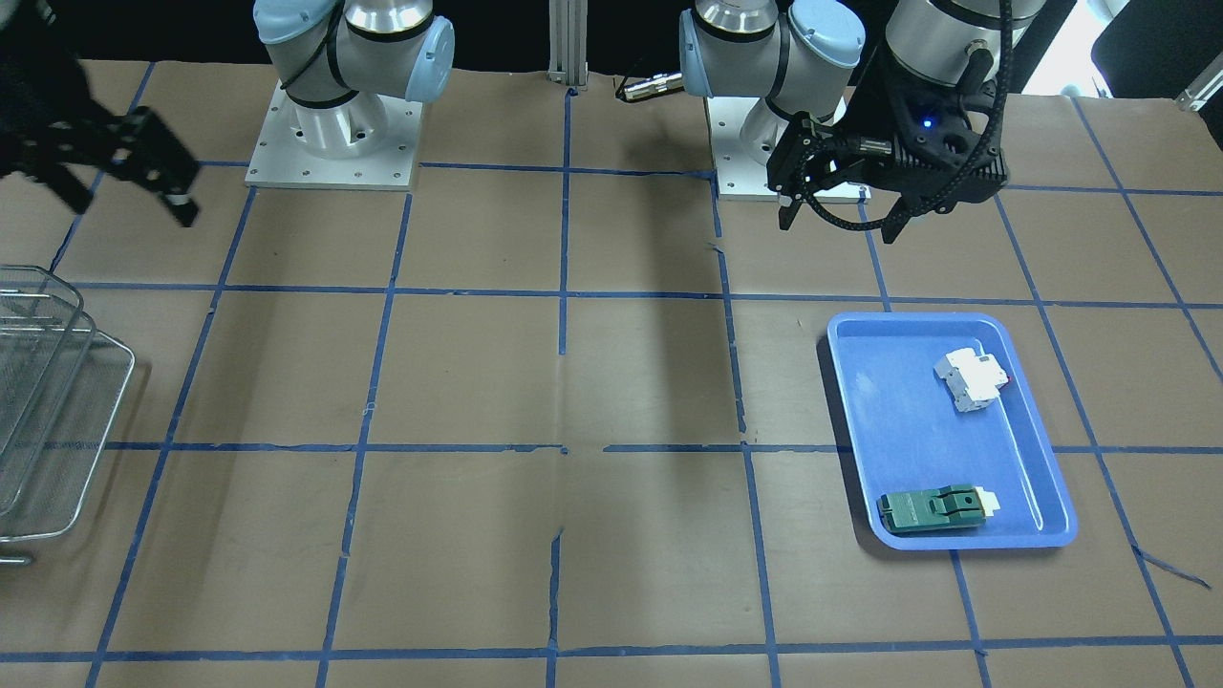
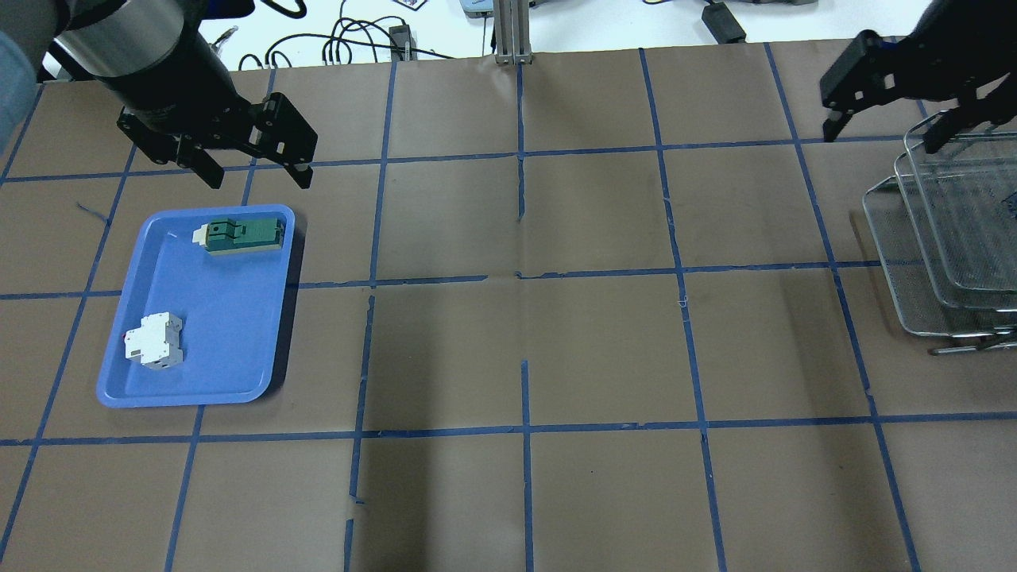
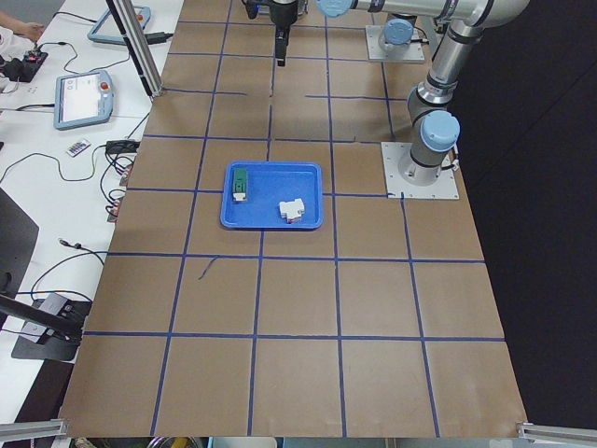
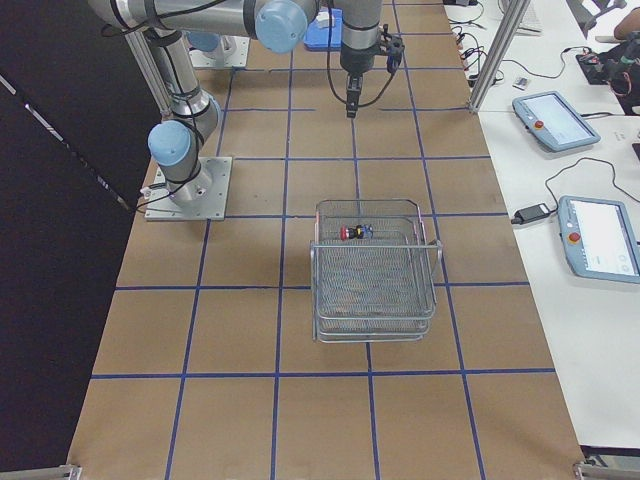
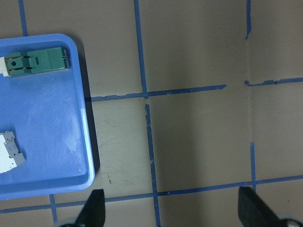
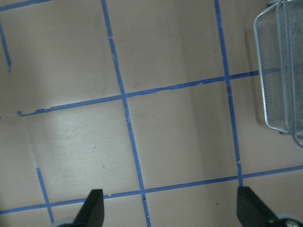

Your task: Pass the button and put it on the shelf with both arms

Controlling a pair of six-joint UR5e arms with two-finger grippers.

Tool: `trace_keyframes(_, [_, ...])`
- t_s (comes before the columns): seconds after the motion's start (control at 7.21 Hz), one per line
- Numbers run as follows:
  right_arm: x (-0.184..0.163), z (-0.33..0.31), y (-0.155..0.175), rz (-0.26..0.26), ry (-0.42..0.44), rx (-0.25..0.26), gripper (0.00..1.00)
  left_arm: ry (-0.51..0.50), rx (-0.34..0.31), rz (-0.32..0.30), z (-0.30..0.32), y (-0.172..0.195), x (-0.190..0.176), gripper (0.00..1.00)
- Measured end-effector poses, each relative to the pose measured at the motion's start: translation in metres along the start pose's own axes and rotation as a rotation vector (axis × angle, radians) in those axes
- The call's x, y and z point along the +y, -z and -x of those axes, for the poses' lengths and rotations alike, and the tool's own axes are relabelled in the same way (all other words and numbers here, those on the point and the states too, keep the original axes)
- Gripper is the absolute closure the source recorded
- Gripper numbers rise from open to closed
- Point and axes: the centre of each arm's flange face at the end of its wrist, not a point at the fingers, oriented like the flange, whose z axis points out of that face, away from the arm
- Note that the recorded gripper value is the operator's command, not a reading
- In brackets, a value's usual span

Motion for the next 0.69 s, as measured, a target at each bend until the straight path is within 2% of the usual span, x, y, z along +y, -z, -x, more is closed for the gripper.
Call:
trace_keyframes(0.28, [0.028,0.07,-0.002,-0.004,0.001,0.004,0.0,-0.007,-0.003,-0.008,0.001,0.002,0.0,0.0])
trace_keyframes(0.69, [0.039,0.09,0.0,-0.012,0.026,0.01,0.0,0.015,-0.008,-0.005,0.002,0.004,-0.001,0.0])
